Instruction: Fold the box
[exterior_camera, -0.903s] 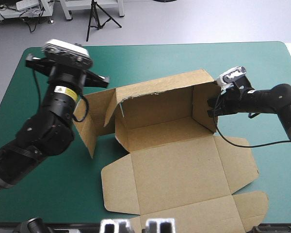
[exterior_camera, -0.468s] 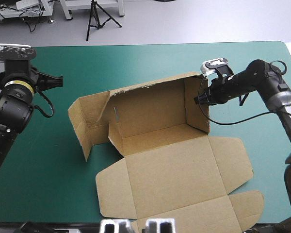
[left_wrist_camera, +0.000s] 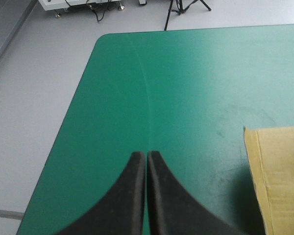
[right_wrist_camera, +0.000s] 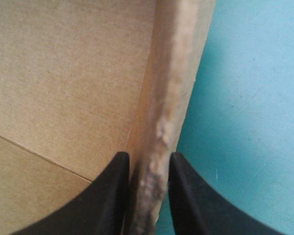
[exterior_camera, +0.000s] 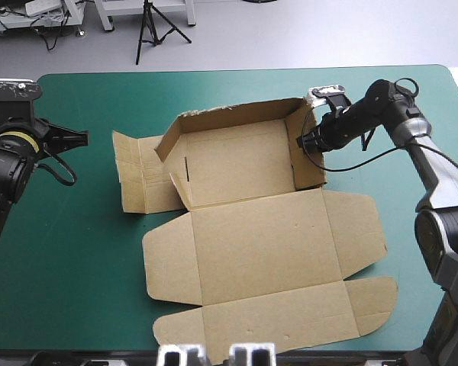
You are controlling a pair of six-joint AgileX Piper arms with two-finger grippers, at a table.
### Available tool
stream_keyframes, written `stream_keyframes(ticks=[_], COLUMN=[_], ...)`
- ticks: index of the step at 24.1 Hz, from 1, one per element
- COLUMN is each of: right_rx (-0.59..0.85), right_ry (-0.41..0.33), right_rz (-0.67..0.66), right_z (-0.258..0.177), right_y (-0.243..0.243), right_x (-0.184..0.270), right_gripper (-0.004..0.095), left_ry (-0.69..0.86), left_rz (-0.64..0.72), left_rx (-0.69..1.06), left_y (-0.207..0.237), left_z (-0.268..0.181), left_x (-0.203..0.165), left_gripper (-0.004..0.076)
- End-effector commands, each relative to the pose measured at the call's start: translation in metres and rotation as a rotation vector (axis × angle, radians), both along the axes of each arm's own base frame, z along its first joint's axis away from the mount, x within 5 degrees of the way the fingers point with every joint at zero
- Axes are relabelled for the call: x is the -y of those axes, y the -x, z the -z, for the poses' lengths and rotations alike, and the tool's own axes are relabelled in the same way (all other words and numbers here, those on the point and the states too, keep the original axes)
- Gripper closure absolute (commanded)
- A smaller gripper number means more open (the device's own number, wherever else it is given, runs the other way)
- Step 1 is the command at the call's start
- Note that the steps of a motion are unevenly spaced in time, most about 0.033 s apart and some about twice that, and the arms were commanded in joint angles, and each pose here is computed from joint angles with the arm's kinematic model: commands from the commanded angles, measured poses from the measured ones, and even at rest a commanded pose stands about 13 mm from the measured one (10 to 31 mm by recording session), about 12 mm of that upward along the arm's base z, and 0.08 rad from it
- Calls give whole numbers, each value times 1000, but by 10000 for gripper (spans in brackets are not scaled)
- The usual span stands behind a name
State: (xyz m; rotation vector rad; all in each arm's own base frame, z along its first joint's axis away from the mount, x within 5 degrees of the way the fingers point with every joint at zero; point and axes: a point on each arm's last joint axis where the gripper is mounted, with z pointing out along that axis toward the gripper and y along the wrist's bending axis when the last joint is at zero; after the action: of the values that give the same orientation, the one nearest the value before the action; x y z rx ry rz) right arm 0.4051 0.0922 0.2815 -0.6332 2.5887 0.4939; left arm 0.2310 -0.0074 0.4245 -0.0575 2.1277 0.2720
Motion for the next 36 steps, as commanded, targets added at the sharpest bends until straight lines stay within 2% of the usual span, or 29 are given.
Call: stream_keyframes(ticks=[1, 6, 10, 14, 17, 19, 23, 26, 27, 31, 36], right_rx=[104, 67, 56, 151, 194, 221, 296, 237, 207, 127, 7], right_ry=[24, 44, 71, 57, 15, 13, 49, 107, 108, 27, -32], right_rz=[-22, -60, -116, -52, 35, 86, 147, 169, 166, 149, 107], right_z=[-27, -33, -60, -99, -126, -141, -174, -157, -148, -107, -56], right_y=[4, 8, 14, 17, 24, 35, 73, 84, 82, 50, 15], right_x=[2, 2, 3, 6, 8, 12, 24, 30, 29, 16, 3], right_gripper=[525, 515, 515, 515, 515, 516, 516, 516, 516, 516, 516], left_ry=[-5, 1, 9, -2, 34, 87, 288, 464, 476, 474, 444], left_rz=[30, 18, 22, 1, -23, -57, -52, -5, -5, -9, -13], left_rx=[10, -89, -146, -206, -231, -242, -302, -364, -366, -350, -370], left_y=[-2, -16, -23, -26, -27, -27, -28, -34, -35, -39, -38], left_z=[-7, 10, 20, 27, 30, 32, 42, 54, 55, 56, 57], left_x=[2, 5, 7, 5, -4, -15, -40, -49, -49, -51, -52], left_gripper=[722, 722, 721, 720, 720, 719, 718, 719, 719, 719, 719])
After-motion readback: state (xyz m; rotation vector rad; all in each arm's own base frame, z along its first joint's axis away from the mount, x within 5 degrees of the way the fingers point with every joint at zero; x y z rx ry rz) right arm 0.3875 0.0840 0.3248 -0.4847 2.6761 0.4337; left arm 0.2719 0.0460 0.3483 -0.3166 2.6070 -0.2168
